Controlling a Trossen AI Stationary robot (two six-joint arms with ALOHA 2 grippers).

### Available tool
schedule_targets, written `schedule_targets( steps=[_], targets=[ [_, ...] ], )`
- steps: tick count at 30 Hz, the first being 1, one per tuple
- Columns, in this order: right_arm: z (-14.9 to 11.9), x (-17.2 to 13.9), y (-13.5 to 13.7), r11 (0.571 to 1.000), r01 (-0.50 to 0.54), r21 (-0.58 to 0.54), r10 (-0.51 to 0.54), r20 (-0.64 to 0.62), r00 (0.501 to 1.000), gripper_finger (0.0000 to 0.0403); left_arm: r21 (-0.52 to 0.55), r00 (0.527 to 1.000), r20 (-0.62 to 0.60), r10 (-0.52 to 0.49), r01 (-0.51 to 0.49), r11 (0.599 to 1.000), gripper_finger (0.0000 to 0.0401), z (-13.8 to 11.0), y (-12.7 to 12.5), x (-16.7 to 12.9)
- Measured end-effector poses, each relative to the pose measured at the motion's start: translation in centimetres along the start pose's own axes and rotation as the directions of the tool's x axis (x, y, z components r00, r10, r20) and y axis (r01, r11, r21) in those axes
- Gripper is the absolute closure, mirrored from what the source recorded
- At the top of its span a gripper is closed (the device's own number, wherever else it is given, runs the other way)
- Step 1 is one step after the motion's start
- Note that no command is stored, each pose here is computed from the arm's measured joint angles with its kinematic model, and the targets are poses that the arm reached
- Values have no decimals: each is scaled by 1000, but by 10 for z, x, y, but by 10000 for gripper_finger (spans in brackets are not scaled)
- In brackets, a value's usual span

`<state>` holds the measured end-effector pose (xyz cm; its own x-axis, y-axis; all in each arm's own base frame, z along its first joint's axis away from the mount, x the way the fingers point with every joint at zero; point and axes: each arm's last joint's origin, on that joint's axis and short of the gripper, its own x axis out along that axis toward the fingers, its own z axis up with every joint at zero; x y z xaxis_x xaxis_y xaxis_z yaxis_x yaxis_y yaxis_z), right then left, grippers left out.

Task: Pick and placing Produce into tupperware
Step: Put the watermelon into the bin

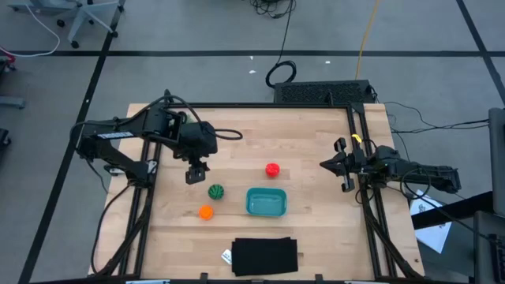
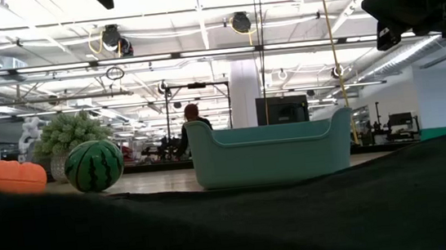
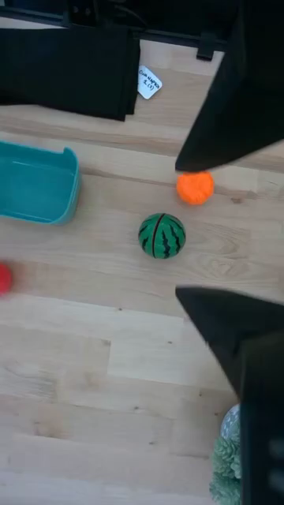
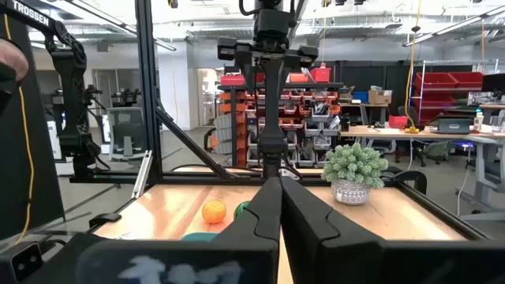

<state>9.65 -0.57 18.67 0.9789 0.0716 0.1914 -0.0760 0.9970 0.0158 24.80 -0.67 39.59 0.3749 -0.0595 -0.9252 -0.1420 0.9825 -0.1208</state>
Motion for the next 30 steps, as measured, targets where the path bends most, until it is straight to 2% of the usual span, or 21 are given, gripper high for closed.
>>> schedule_targets(
  steps=[4, 8, 11, 14, 22, 30],
  targets=[
    [0, 0, 0, 1000, 0, 8, 0, 0, 1000, 403, 55, 1000, -4, -5, 6, 998, 69, -1, -4, 5],
    [0, 0, 0, 1000, 0, 8, 0, 0, 1000, 403, 196, 1000, 16, 6, -9, 981, 42, -1, -13, 18],
    [0, 0, 0, 1000, 0, 8, 0, 0, 1000, 403, 257, 1000, 24, -3, -3, 966, 39, -1, -18, 31],
    [0, 0, 0, 1000, 0, 8, 0, 0, 1000, 403, 273, 1000, 17, -6, 1, 962, 39, -3, -21, 45],
    [0, 0, 0, 1000, 0, 8, 0, 0, 1000, 403, 240, 999, -38, -12, 21, 971, 38, -16, -24, 90],
    [0, 0, 0, 1000, 0, 8, 0, -2, 1000, 403, 286, 998, -32, -53, 59, 957, 38, -31, -31, 129]
  ],
)
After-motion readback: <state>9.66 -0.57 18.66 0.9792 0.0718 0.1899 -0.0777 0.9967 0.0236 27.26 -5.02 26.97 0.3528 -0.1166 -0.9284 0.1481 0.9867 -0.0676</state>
